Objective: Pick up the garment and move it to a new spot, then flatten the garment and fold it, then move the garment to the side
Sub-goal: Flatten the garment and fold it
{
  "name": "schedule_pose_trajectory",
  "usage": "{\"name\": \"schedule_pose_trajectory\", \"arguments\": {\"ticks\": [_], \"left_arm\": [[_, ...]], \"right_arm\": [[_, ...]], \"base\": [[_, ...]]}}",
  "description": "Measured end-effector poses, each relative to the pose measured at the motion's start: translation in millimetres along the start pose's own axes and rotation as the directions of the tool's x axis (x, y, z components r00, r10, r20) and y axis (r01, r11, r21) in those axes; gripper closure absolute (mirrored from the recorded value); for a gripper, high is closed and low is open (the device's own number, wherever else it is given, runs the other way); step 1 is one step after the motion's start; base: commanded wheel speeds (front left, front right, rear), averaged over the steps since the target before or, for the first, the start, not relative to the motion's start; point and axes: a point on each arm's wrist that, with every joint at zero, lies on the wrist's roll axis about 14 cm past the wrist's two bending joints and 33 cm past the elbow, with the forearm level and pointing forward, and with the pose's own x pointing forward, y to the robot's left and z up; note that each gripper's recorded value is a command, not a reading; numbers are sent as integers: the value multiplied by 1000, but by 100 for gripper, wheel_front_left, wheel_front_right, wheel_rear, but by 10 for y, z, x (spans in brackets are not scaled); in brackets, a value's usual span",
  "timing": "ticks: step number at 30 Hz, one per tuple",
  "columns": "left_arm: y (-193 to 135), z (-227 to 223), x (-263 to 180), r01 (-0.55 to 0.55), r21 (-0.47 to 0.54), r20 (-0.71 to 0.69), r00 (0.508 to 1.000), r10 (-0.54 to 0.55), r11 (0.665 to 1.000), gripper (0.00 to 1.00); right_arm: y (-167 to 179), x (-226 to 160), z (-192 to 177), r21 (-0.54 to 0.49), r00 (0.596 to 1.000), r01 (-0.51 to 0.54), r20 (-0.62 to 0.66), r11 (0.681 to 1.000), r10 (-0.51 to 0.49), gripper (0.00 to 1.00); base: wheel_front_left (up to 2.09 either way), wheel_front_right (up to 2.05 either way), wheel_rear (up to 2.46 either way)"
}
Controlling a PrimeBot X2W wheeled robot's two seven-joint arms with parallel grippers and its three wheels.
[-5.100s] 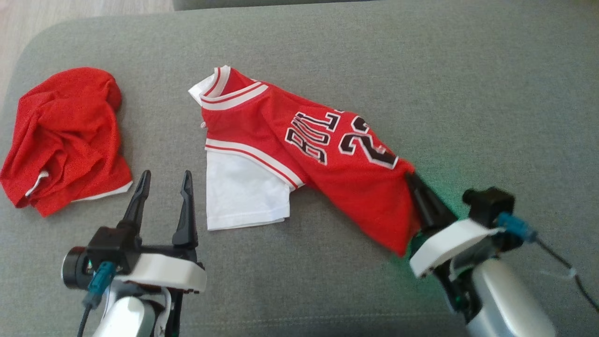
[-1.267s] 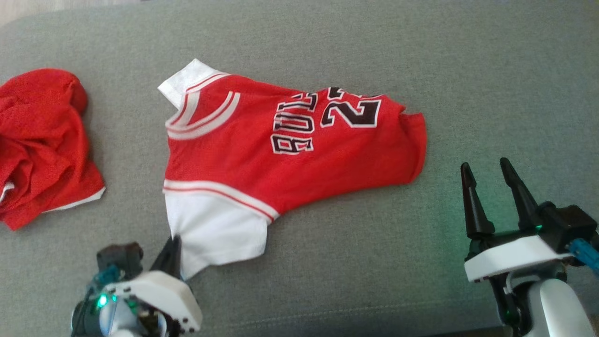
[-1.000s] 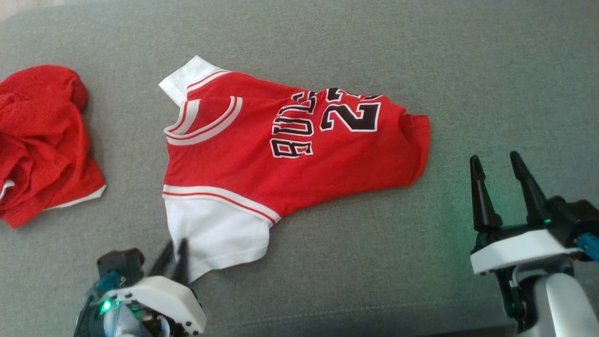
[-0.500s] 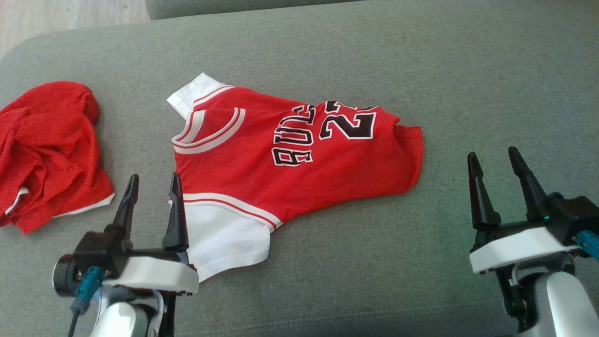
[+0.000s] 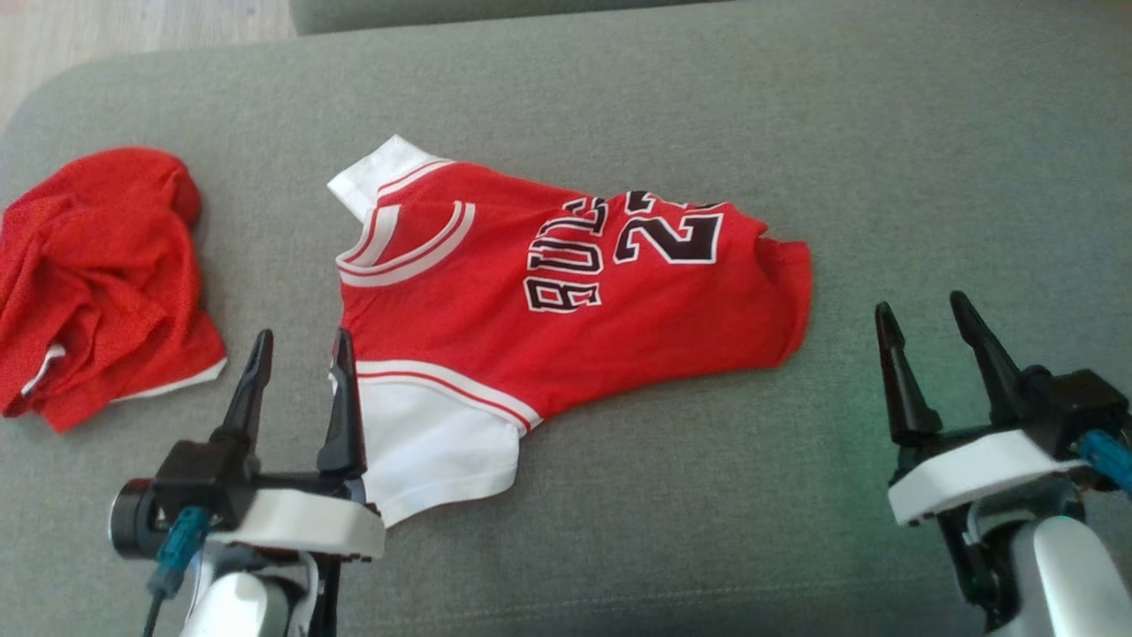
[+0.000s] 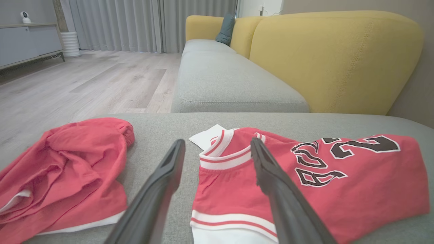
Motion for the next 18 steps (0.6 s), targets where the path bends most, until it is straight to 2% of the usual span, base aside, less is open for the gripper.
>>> {"name": "schedule_pose_trajectory", "arguments": {"ticks": [5, 10, 13, 18], "left_arm": [[-47, -30, 93, 22, -3, 0, 1000, -22, 1000, 0], [24, -32, 285, 6, -3, 14, 1000, -6, 1000, 0], [106, -170, 303, -18, -5, -20, 1000, 18, 1000, 0], [178, -293, 277, -41, -9, -56, 998, 40, 999, 0]], "right_arm": [[-80, 89, -398, 4, 988, -12, -154, 1000, 13, 0], [-83, 468, -555, 0, 970, -57, -237, 998, 55, 0], [25, 745, -715, 9, 943, -109, -316, 994, 106, 0], [127, 823, -1062, 35, 884, -139, -446, 990, 140, 0]], "base": [[0, 0, 0], [0, 0, 0], [0, 0, 0], [0, 0, 0]]}}
